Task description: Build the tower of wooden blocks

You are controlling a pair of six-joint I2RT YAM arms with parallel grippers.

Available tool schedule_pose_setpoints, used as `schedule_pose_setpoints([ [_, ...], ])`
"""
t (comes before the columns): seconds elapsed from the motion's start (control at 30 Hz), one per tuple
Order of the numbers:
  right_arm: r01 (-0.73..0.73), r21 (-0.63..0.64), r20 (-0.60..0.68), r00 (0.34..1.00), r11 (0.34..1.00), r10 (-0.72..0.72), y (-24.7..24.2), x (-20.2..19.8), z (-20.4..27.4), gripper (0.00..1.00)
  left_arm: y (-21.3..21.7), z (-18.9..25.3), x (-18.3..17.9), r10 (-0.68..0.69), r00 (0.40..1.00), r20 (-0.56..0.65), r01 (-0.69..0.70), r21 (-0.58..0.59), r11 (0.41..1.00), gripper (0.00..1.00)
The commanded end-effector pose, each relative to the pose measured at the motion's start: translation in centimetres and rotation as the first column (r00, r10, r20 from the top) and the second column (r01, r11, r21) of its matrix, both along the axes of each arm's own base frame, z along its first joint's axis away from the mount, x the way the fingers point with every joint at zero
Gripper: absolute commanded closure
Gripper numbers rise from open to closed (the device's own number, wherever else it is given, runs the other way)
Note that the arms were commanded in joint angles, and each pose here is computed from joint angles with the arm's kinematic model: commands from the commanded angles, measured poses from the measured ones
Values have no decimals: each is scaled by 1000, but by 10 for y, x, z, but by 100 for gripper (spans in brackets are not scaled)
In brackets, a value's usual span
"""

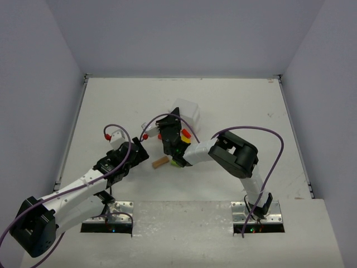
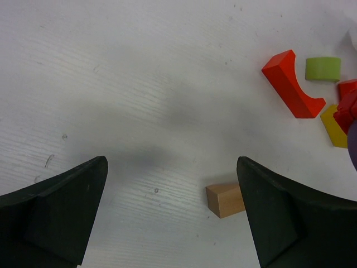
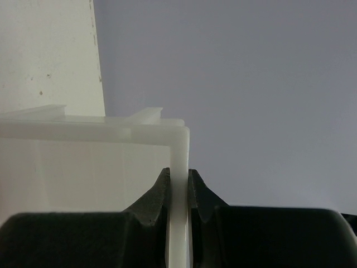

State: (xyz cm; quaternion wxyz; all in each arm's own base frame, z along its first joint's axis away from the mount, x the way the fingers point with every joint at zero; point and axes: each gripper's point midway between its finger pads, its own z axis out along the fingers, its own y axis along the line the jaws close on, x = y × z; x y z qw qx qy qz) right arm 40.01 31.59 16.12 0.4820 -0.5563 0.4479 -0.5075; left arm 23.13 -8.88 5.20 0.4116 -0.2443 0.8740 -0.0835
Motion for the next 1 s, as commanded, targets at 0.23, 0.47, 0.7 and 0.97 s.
schedule_pose_setpoints([
  [0.23, 178, 479, 162, 945, 860, -285, -101, 47, 124, 100, -18, 43, 28, -21, 992, 128, 28, -60, 998, 0],
  [0.47, 311, 727, 142, 805, 612, -577, -220, 76, 144, 100, -19, 58, 40, -29, 987, 157, 33, -25, 999, 0],
  [0.7, 319, 793, 128, 746, 520, -654, -252, 71, 154, 100, -23, 67, 47, -39, 984, 174, 42, -13, 999, 0],
  [0.97, 465, 656, -584, 812, 594, 9, -149, 66, 54, 100, -18, 77, 50, -43, 982, 183, 38, 30, 999, 0],
])
